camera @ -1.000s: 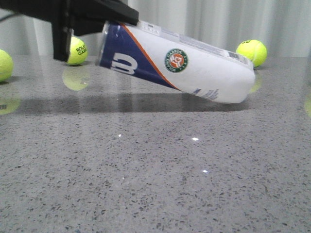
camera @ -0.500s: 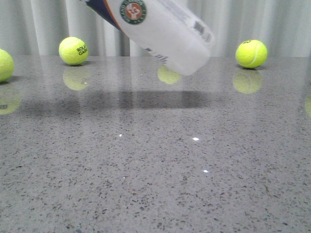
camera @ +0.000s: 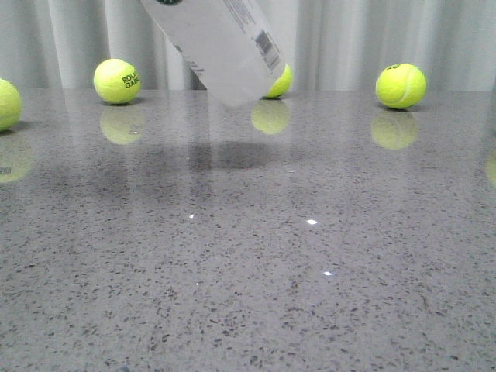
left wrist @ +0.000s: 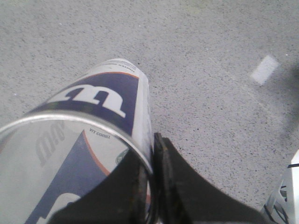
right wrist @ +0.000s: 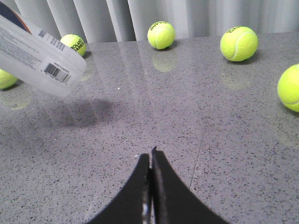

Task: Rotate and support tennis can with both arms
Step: 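Lift the navy end with the left gripper, tilting the can upward, then lower the can onto its base and stand it upright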

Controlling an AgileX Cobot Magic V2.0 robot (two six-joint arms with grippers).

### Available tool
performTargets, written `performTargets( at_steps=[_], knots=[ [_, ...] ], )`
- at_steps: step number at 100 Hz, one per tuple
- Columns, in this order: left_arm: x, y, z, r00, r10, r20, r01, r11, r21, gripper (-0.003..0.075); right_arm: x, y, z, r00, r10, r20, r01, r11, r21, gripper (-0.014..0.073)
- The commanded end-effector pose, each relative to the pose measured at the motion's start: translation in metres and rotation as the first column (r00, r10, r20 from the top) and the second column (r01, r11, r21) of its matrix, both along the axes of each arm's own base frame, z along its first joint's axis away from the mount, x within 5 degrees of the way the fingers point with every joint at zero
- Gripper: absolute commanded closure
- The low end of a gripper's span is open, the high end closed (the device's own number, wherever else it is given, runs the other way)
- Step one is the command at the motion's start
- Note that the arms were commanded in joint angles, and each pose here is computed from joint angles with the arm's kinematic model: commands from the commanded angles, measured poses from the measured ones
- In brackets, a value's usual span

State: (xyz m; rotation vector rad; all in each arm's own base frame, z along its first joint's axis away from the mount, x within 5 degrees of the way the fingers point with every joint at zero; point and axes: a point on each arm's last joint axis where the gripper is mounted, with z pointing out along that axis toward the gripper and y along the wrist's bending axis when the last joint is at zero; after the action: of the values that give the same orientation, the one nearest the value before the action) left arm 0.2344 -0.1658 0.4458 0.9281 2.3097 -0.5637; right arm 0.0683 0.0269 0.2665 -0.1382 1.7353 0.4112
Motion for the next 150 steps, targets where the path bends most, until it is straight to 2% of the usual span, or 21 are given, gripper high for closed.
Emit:
performTargets(
  at_steps=[1,48,87,104,131,150],
  knots=[
    [-0.017,0.003,0.02,0.999,-0.008,0.044,0.01,0.999,-0.036,0.0741,0.001,-0.002,0.014,0.997,-0.025,0.076,0.023,0.999,0.026,0.065],
    [0.009,-0.014,-0.008,1.0,-0.008,-0.026,0.009,0.999,0.034,0.0741,0.001,-0.002,0.014,0.997,-0.025,0.076,0.023,0.999,0.026,0.065],
    [0.015,-0.016,-0.013,0.999,-0.01,-0.033,0.012,0.998,0.054,0.073,0.001,-0.002,0.014,0.997,-0.025,0.076,0.023,0.999,0.026,0.065],
    [0.014,-0.017,-0.013,0.999,-0.013,-0.036,0.014,0.999,0.047,0.0599,0.001,-0.002,0.014,0.997,-0.025,0.076,0.023,0.999,0.026,0.065],
    [0.014,-0.018,-0.012,0.999,-0.013,-0.033,0.014,0.999,0.034,0.0251,0.001,-0.002,0.014,0.997,-0.025,0.076,0.023,0.999,0.026,0.065],
    [0.019,-0.02,-0.008,1.0,0.009,0.024,-0.009,1.0,-0.009,0.0228,0.001,-0.002,0.014,0.997,-0.025,0.076,0.023,0.999,0.026,0.065]
  ],
)
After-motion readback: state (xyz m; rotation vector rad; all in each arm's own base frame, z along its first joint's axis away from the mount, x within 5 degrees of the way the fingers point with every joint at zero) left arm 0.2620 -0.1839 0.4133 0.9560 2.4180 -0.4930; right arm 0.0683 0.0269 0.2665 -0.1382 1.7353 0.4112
